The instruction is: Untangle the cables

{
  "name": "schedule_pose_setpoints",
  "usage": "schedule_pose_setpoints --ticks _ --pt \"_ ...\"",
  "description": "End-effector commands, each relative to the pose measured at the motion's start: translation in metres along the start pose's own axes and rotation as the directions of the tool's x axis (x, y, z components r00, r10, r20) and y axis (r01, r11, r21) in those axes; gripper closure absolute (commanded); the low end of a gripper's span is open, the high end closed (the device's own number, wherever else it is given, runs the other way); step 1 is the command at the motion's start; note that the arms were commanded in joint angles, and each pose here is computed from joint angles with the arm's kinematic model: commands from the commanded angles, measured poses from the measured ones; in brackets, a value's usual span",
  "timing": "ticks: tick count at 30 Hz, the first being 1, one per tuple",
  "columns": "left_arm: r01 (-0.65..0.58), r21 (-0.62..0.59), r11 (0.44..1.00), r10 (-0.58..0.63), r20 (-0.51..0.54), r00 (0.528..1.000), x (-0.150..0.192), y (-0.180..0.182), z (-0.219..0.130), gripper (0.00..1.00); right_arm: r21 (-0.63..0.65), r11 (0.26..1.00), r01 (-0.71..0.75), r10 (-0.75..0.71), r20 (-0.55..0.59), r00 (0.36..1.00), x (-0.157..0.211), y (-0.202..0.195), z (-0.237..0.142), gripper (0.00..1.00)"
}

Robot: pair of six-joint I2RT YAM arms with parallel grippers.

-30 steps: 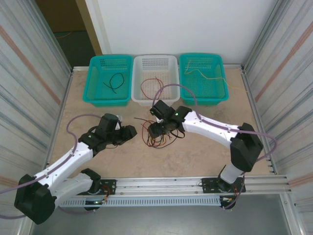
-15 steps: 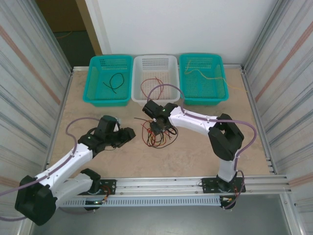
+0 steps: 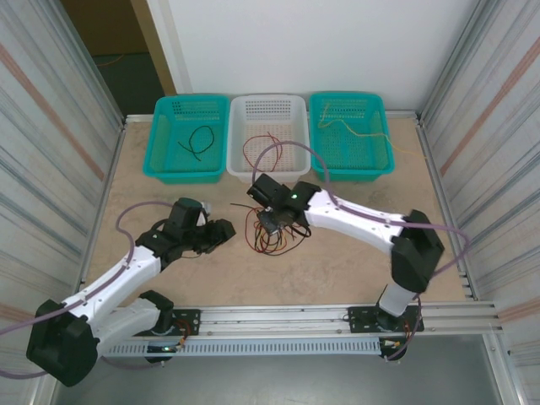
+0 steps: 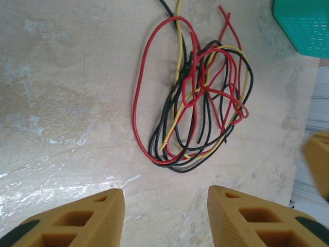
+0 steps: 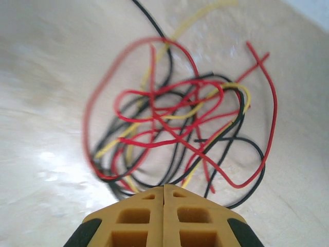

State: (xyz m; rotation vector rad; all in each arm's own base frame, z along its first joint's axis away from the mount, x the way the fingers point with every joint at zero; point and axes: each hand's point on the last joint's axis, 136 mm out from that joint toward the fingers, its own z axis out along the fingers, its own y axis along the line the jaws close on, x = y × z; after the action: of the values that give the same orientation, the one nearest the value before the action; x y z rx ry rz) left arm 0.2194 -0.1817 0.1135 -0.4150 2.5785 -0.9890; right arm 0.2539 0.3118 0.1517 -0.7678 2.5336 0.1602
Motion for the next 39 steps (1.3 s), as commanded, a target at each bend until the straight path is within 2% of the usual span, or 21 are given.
schedule_pose_setpoints --ticks 1,3,7,10,13,18,21,24,26,29,31,39 --pt "-0.016 0.052 0.999 0.015 0.017 1.0 -0.005 -0.015 -0.006 0.54 -0.067 0.997 -0.022 0.029 0.111 0.993 -0.02 0.002 -0.037 0.96" --pt "-0.008 0.057 0.998 0.007 0.013 1.0 -0.004 -0.015 -0.006 0.54 -0.059 0.997 -0.045 0.052 0.119 0.992 -0.022 -0.005 -0.041 0.92" --pt "-0.01 0.05 0.999 0.009 0.009 1.0 -0.003 -0.013 -0.005 0.53 -0.028 0.982 -0.189 0.189 0.012 0.982 -0.008 -0.038 -0.011 0.65" --pt "-0.009 0.033 0.999 0.008 0.006 1.0 -0.005 -0.01 0.0 0.53 -0.054 0.981 -0.187 0.184 -0.064 0.981 0.012 -0.039 0.02 0.54" --pt "-0.002 0.047 0.999 0.002 -0.007 1.0 -0.007 -0.013 0.007 0.53 -0.059 0.986 -0.159 0.149 -0.145 0.978 0.032 -0.036 0.047 0.48" --pt "-0.006 0.045 0.999 0.007 -0.027 1.0 -0.01 -0.016 0.018 0.55 0.001 0.992 -0.126 0.123 -0.204 0.971 0.05 -0.043 0.076 0.46" --pt "-0.005 0.052 0.999 0.006 -0.029 1.0 -0.011 -0.018 0.018 0.56 0.017 0.993 -0.116 0.117 -0.228 0.967 0.055 -0.046 0.088 0.51" --pt "-0.012 0.055 0.998 0.013 -0.013 1.0 -0.012 -0.019 0.015 0.55 0.014 0.993 -0.117 0.117 -0.235 0.965 0.058 -0.044 0.092 0.61" --pt "-0.021 0.049 0.999 0.021 -0.003 1.0 -0.013 -0.018 0.011 0.55 0.0 0.993 -0.119 0.116 -0.231 0.966 0.059 -0.042 0.091 0.78" --pt "-0.025 0.054 0.998 0.025 0.009 1.0 -0.014 -0.019 0.007 0.55 -0.032 0.993 -0.114 0.104 -0.215 0.971 0.058 -0.036 0.084 0.96" --pt "-0.026 0.062 0.998 0.025 0.012 1.0 -0.014 -0.021 0.006 0.55 -0.05 0.995 -0.092 0.081 -0.191 0.978 0.055 -0.029 0.074 1.0" --pt "-0.047 0.12 0.992 0.042 0.045 0.998 -0.017 -0.034 -0.008 0.54 -0.182 0.983 -0.015 0.012 -0.022 1.0 0.02 0.013 0.002 1.0"
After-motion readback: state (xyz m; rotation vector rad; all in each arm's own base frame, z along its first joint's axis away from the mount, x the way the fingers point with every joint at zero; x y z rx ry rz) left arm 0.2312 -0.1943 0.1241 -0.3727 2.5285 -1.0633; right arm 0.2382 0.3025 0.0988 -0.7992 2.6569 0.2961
